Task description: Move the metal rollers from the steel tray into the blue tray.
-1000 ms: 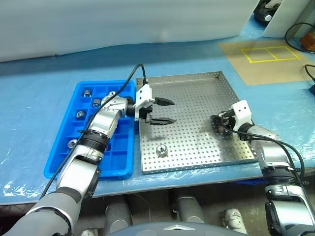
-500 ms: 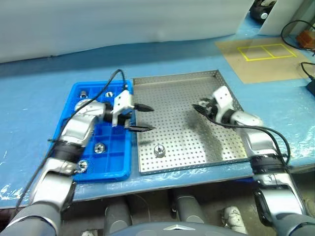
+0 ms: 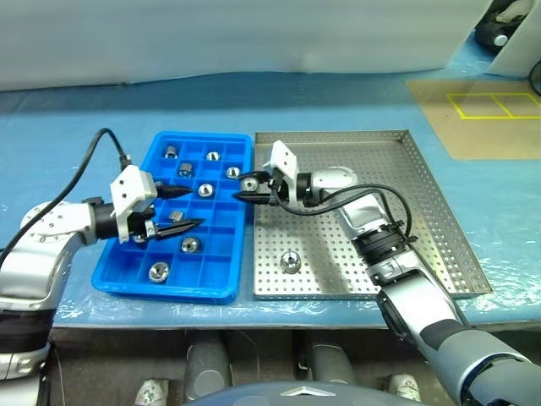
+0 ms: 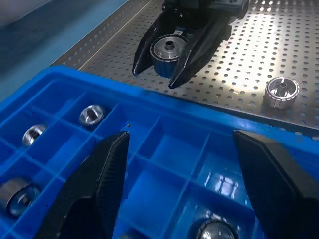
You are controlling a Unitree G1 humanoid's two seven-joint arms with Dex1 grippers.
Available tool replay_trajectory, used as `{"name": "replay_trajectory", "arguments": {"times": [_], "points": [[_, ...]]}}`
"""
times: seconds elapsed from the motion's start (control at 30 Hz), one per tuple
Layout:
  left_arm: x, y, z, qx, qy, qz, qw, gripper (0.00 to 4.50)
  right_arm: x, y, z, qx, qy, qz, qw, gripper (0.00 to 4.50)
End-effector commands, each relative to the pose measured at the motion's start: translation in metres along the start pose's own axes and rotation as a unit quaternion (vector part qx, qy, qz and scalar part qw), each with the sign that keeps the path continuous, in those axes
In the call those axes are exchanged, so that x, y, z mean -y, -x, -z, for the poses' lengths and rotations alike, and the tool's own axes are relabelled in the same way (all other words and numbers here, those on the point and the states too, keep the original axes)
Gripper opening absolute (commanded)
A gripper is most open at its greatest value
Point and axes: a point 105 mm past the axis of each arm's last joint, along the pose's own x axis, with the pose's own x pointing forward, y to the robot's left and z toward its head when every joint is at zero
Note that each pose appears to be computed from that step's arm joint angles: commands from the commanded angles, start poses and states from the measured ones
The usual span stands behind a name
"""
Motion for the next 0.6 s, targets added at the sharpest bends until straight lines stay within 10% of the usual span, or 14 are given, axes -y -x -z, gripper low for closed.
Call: {"name": "replay_trajectory", "arguments": {"times": [0.03, 0.4, 0.6], "points": [[0.006, 0.011, -0.013, 0.007, -0.014, -0.025, 1.0, 3.51, -0.009, -0.014, -0.011, 0.012, 0.029, -0.042, 0.999, 1.73], [0.018, 0.014, -0.015, 0.003, 0.0, -0.038, 0.999, 3.51, -0.006, -0.021, 0.002, 0.006, 0.027, -0.043, 0.999, 1.73], [0.015, 0.009, -0.016, 0.009, -0.002, -0.029, 1.0, 3.51, -0.001, -0.017, 0.002, 0.002, 0.02, -0.028, 0.999, 3.33]]}}
